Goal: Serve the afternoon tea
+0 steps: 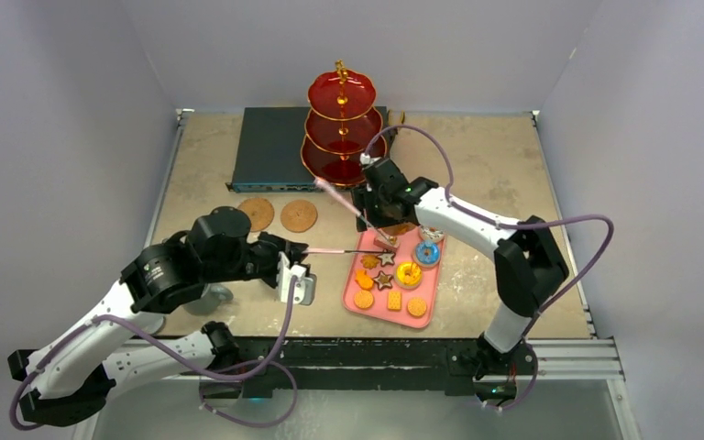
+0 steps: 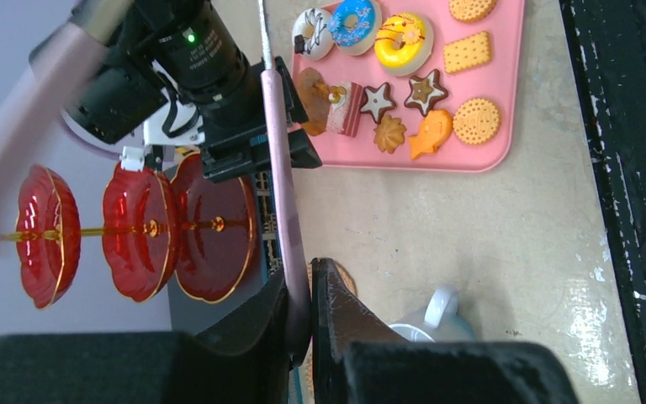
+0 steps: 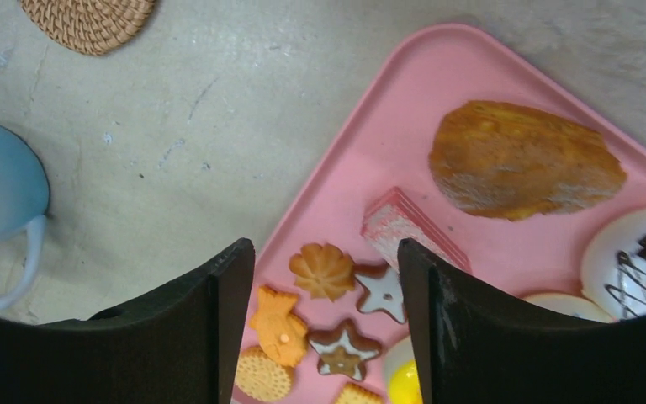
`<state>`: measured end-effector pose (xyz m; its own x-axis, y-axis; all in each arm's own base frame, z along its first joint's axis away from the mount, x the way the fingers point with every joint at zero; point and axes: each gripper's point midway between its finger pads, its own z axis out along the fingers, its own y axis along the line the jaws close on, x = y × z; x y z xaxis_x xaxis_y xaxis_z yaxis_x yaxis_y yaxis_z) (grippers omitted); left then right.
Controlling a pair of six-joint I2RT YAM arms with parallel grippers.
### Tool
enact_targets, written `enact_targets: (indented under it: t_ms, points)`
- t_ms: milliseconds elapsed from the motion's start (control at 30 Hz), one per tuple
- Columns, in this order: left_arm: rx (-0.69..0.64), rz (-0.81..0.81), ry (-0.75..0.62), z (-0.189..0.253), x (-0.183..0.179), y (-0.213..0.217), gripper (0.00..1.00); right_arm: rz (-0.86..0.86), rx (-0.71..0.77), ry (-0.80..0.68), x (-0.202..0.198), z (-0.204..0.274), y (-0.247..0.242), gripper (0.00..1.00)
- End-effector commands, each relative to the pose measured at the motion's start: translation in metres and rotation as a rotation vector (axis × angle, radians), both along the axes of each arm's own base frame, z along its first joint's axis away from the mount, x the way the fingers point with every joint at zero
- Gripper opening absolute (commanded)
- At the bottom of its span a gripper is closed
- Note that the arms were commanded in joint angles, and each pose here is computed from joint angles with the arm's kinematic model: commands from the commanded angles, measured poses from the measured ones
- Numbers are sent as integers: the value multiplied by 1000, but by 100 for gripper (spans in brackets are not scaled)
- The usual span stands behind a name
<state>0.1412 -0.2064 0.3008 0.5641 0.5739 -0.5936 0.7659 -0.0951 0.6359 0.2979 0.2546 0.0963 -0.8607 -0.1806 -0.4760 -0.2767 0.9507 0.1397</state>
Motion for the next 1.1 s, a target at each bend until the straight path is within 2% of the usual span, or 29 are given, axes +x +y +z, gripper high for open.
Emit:
enact_targets:
  t_ms: [0, 67, 233, 533, 600, 667, 800, 933, 1067]
  points:
    - [-53, -5, -26, 19, 1, -4, 0, -2, 85, -29, 12, -4, 37, 61]
    - [-57, -2, -32, 22, 2, -4, 0, 0, 89, -2, 8, -18, 46, 55]
    - [-64, -7, -57, 27, 2, -4, 0, 24, 66, 38, -3, -42, 63, 51]
    - [-67, -13, -91, 32, 6, -5, 0, 8, 3, 63, -10, -58, 56, 40]
    - [-69, -12, -101, 34, 7, -5, 0, 0, 12, 71, -12, -61, 56, 35]
    - [-72, -12, -104, 35, 7, -6, 0, -19, 30, 77, -12, -65, 59, 26]
    - [-74, -10, -105, 36, 7, -5, 0, -136, 111, 102, -8, -64, 71, 0]
    - [-83, -8, -114, 41, 8, -5, 0, -299, 162, 59, 18, -54, 73, 0]
    - [-91, -6, -121, 46, 7, -4, 0, -520, 210, 56, 40, -51, 53, 0]
